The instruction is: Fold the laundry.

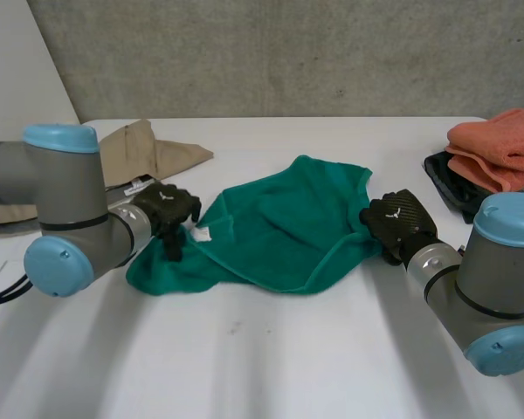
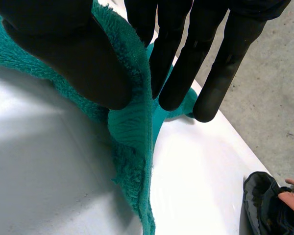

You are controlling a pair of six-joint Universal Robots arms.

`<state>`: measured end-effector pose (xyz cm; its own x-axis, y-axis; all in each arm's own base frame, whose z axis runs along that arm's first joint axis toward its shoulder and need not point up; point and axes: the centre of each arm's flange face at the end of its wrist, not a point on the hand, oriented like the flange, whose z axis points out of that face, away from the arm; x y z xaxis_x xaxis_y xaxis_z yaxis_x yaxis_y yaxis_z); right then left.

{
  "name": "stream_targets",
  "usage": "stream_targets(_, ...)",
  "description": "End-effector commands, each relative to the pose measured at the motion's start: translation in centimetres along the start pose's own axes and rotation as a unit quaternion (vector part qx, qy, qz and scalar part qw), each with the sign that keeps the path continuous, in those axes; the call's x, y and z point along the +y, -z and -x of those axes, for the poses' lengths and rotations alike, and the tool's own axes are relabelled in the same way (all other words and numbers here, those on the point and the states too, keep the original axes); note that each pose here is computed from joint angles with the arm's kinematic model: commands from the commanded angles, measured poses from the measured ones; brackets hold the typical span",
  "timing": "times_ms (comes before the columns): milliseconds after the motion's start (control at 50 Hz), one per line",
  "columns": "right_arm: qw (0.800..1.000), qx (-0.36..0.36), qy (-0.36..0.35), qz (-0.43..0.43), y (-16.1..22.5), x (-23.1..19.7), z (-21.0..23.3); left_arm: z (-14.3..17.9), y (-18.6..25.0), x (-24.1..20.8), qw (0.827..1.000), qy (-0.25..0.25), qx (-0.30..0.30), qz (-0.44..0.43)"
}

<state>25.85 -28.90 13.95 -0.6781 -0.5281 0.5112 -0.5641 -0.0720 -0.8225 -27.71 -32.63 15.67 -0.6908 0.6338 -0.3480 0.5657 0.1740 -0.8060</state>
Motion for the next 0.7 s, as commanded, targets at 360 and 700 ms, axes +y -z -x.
stream_targets(360,0.999,0.035,0.020,-0.018,5.8,-12.0,-8.7,4.4,12.2,-9.8,0.984,0.012,-0.087,-0.158)
stream_targets(700,0.990,-0.062,0.096,0.087,7.9,-10.4,-7.8,2.0,11.8,-3.7,0.998,0.005,-0.054,-0.038)
